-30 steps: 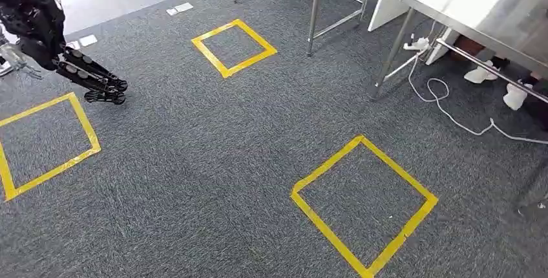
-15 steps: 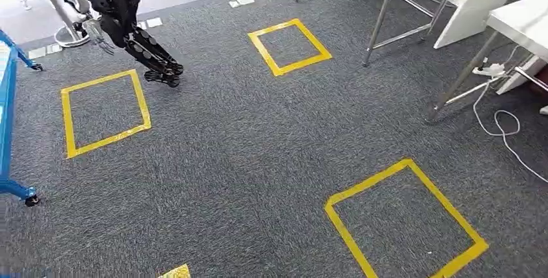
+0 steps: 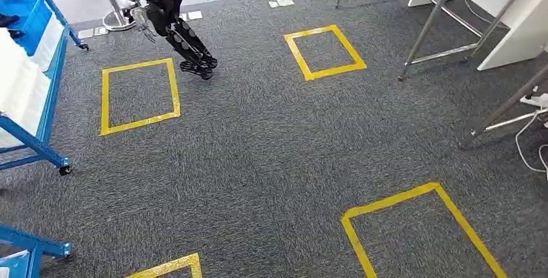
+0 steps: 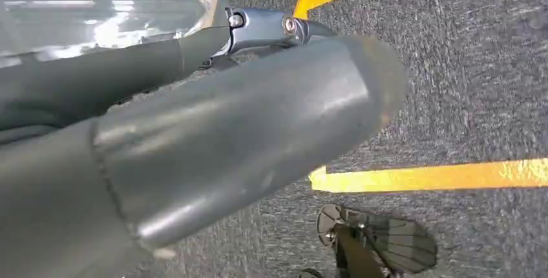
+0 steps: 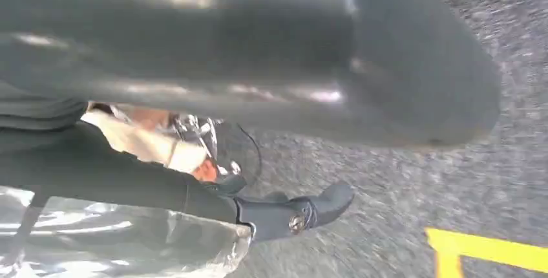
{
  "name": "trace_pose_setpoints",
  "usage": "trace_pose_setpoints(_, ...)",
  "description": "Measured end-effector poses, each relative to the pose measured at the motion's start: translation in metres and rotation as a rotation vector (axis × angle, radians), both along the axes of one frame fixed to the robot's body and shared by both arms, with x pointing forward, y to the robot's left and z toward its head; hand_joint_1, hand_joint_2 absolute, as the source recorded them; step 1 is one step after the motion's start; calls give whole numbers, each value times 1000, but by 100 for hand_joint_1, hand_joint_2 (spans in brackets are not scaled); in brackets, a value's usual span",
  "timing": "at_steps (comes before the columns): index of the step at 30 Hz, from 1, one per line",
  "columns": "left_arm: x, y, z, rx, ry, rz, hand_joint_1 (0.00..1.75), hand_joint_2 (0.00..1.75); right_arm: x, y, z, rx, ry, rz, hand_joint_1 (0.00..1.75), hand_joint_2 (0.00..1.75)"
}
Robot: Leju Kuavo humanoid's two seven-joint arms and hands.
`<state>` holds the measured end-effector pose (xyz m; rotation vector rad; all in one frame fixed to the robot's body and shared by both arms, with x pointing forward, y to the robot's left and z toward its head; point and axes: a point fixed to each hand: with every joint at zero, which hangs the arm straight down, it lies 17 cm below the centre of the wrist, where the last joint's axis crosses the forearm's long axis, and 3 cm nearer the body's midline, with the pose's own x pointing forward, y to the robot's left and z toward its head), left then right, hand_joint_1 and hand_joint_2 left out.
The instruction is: Take the parts from the cabinet and place them on the table.
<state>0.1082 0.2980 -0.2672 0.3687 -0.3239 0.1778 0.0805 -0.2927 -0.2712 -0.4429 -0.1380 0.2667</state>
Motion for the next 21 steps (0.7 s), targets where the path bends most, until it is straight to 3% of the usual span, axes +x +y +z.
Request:
trace_pose_setpoints(9, -7, 8, 0, 19, 18, 73, 0, 0, -2, 8, -1, 2, 30, 72, 0, 0)
trace_pose_setpoints(21, -14, 7, -1, 21, 29, 80, 0, 0, -4, 9, -1, 9, 49, 73, 0, 0)
